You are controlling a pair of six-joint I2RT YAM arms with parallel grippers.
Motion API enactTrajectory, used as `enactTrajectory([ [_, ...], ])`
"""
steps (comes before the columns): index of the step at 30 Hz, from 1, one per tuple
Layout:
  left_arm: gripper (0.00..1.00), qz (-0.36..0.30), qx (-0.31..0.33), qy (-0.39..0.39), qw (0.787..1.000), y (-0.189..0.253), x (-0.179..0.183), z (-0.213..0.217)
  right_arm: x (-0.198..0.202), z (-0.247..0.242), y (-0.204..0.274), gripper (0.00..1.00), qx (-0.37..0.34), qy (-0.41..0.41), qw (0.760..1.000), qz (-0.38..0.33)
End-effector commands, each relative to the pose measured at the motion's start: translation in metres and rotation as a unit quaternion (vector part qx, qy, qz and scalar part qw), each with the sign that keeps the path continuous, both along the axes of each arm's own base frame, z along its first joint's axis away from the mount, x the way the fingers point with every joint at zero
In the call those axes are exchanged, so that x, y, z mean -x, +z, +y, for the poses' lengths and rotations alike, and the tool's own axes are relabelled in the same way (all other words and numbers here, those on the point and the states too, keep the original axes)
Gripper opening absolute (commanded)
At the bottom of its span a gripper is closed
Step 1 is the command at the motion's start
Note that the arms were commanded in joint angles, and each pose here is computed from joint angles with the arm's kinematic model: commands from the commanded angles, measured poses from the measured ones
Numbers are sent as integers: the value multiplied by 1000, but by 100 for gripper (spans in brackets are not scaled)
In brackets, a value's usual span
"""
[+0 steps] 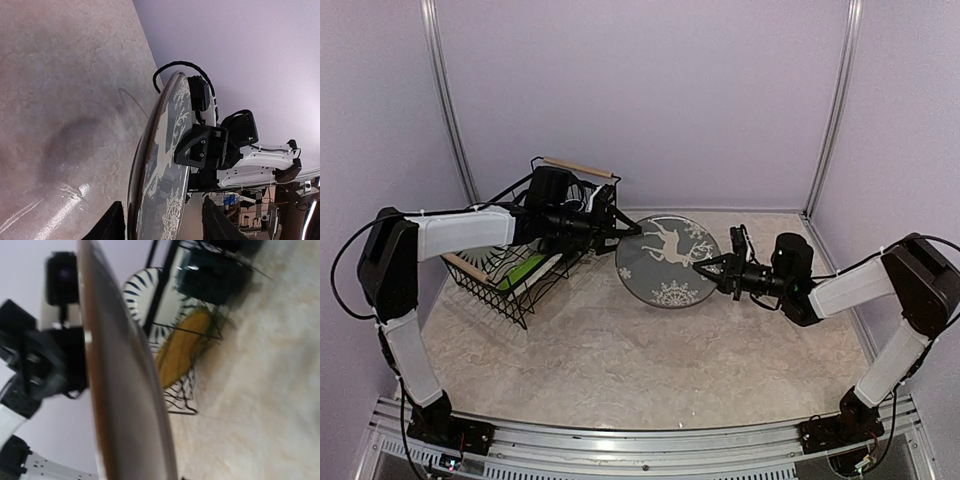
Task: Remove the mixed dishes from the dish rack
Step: Pass from the left arm to the right, then place the plate at the center of the board.
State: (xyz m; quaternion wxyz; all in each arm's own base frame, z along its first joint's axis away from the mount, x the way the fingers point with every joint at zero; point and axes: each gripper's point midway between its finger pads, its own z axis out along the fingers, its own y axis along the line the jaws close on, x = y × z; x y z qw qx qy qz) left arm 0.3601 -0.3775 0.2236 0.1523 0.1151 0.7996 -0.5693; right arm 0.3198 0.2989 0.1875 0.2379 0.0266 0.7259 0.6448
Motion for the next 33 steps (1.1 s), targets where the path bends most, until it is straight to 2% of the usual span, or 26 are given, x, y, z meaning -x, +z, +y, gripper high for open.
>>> enactTrajectory([
  [1,64,-43,-8,32,999,25,-10,19,-3,-13,10,0,-17,-12,999,-29],
  [2,78,-45,-19,45,998,23,-13,26,-4,-19,7,0,-14,-17,999,-27],
  [3,88,-47,-28,56,997,21,-15,32,-5,-25,2,0,-9,-23,999,-23],
  [5,98,-51,-41,74,995,22,-17,46,-11,-45,-12,0,9,-47,999,-13],
  [10,99,-77,-89,99,988,25,-14,70,-18,-98,-66,0,73,-100,992,34],
  [15,99,-101,-128,119,979,34,-10,86,-19,-136,-94,0,86,-125,987,62],
  [20,99,-120,-158,145,969,42,-7,108,-23,-152,-115,0,110,-126,983,81],
  [26,99,-122,-238,188,945,44,-4,160,-27,-165,-141,0,168,-124,973,93],
  [33,99,-131,-321,234,908,47,0,219,-31,-174,-149,17,204,-126,966,100],
])
